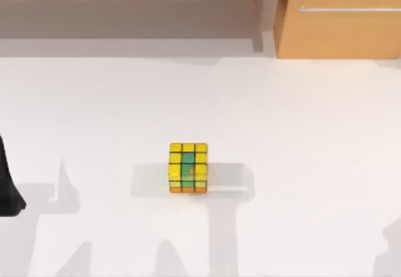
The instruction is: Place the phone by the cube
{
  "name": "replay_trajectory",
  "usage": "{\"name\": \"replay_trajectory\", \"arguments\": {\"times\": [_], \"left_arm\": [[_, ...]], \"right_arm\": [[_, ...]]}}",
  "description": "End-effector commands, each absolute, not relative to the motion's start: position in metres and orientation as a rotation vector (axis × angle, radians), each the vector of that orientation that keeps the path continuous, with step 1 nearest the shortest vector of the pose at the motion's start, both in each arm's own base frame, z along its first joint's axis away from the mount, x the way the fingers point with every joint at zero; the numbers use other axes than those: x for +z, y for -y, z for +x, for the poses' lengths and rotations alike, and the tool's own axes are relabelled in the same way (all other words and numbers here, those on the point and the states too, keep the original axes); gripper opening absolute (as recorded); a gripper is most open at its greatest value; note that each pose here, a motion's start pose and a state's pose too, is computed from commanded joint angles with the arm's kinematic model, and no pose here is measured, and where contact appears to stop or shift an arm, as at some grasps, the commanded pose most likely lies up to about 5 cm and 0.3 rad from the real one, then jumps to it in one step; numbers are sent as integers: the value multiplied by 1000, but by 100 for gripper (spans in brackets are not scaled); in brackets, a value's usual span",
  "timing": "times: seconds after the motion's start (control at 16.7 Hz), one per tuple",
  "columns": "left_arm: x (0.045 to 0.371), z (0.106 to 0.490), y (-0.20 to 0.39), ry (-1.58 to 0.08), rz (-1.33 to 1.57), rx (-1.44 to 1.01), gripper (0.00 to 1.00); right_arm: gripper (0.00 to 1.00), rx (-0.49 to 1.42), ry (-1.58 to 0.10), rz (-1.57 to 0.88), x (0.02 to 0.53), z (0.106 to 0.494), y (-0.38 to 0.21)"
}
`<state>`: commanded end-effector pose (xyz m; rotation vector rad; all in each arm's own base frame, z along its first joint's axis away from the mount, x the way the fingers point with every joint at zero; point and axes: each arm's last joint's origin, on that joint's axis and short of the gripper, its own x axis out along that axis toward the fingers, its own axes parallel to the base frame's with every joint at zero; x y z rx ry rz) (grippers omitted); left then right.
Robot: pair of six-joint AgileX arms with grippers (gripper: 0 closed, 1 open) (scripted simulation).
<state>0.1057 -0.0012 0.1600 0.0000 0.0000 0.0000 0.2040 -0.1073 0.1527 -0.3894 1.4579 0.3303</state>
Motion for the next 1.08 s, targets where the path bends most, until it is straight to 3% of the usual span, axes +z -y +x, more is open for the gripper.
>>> {"name": "replay_trajectory", "arguments": {"times": [0.54, 1.08], "left_arm": [[160, 106, 1, 0, 0, 0, 100], [160, 106, 1, 0, 0, 0, 100]], "right_arm": [[100, 395, -1508, -378, 146, 210, 118], [100, 394, -1509, -376, 107, 211, 118]]}}
